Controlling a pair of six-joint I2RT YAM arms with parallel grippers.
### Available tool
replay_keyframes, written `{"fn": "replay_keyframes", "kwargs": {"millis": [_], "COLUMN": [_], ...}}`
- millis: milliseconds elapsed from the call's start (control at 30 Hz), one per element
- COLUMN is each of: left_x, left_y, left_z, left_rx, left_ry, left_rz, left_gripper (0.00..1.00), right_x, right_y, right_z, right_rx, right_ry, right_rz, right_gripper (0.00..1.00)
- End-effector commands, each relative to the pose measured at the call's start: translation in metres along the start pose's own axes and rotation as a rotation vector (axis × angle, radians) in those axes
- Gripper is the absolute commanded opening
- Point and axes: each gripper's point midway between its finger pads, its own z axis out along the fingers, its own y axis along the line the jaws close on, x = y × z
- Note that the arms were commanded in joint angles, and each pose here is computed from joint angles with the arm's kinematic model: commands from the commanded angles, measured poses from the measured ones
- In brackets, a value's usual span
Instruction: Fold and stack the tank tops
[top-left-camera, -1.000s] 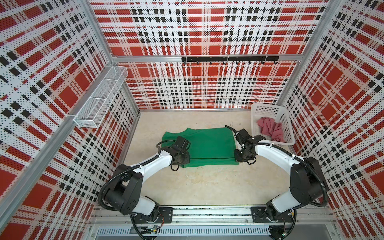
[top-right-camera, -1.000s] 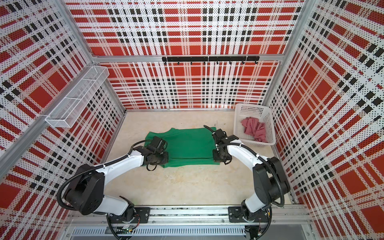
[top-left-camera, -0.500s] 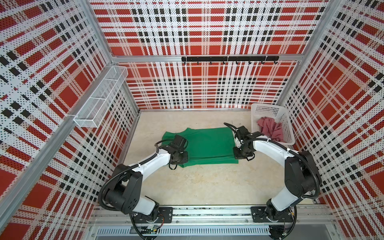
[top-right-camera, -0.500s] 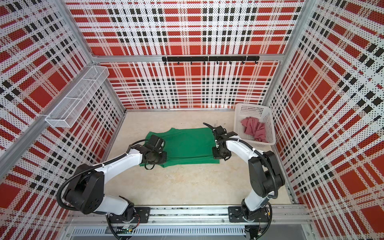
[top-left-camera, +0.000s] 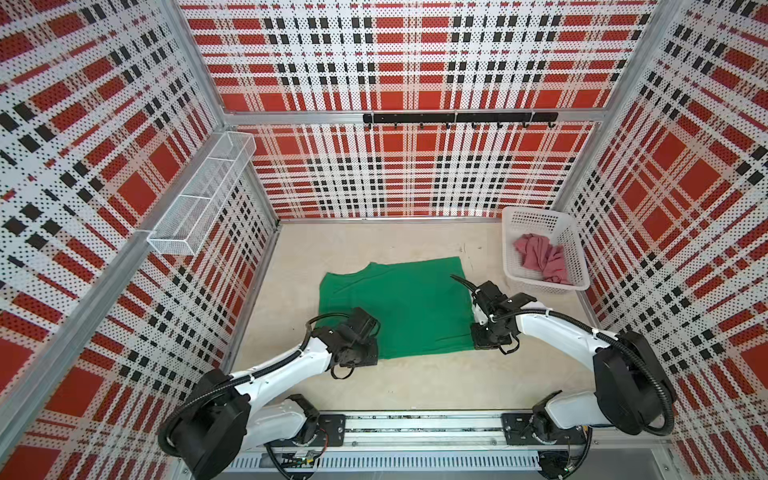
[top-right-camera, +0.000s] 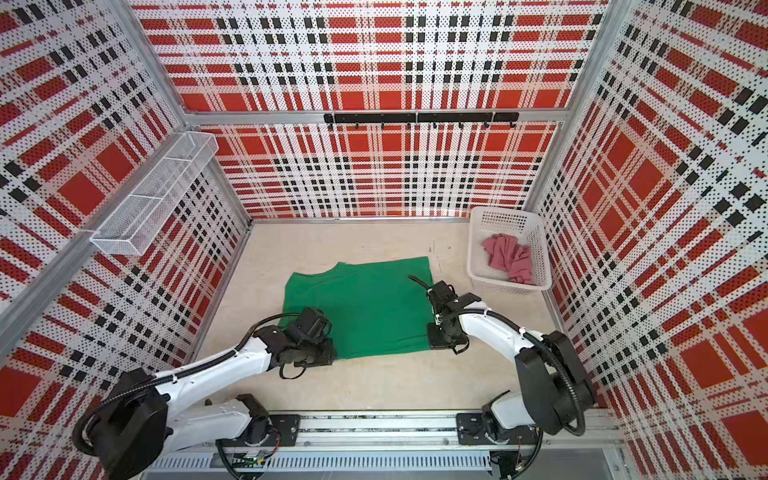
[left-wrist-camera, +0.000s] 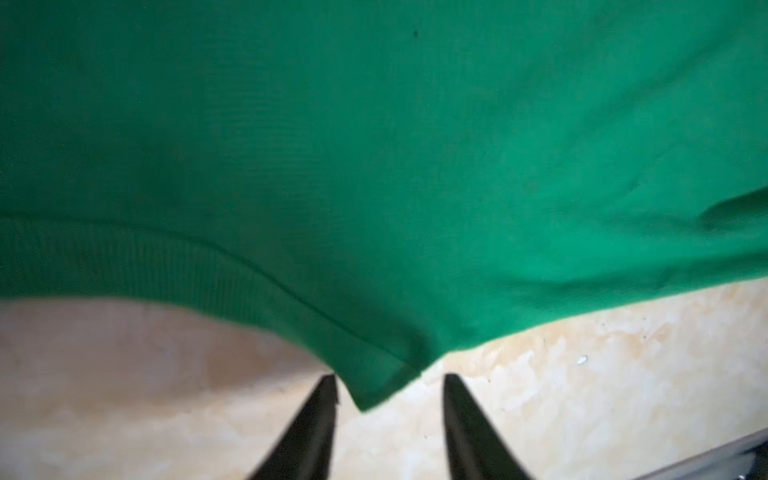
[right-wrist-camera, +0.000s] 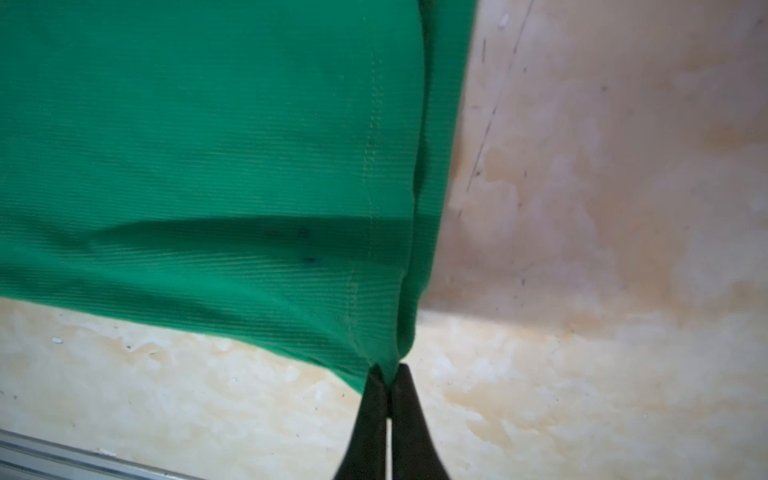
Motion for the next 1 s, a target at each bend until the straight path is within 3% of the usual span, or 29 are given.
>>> {"fn": "replay_keyframes", "kwargs": {"millis": [0, 200, 500, 967], "left_x": [0.003, 0.002, -0.002, -0.007], "left_y": [0.007, 0.004, -0.007, -0.017], "left_z": [-0.007, -0.008, 0.003, -0.009], "left_rx": [-0.002, 0.018, -0.015, -0.285], "left_ry": [-0.029, -0.062, -0.054, -0.019], "left_rz": [-0.105, -0.152, -0.111, 0.201], "left_gripper": [0.6, 0.55, 0.44, 0.34], "right_x": [-0.01, -0.011, -0.013, -0.011], "right_y": [0.004, 0.002, 0.003, 0.001], "right_z": [-0.009, -0.011, -0.008, -0.005], "right_rx": [-0.015, -0.005, -0.006, 0.005], "right_ry": [-0.073, -0.08, -0.083, -0.073], "right_rz": [0.012, 0.004, -0.001, -0.003], "right_gripper": [0.0, 0.0, 0.0, 0.0]}}
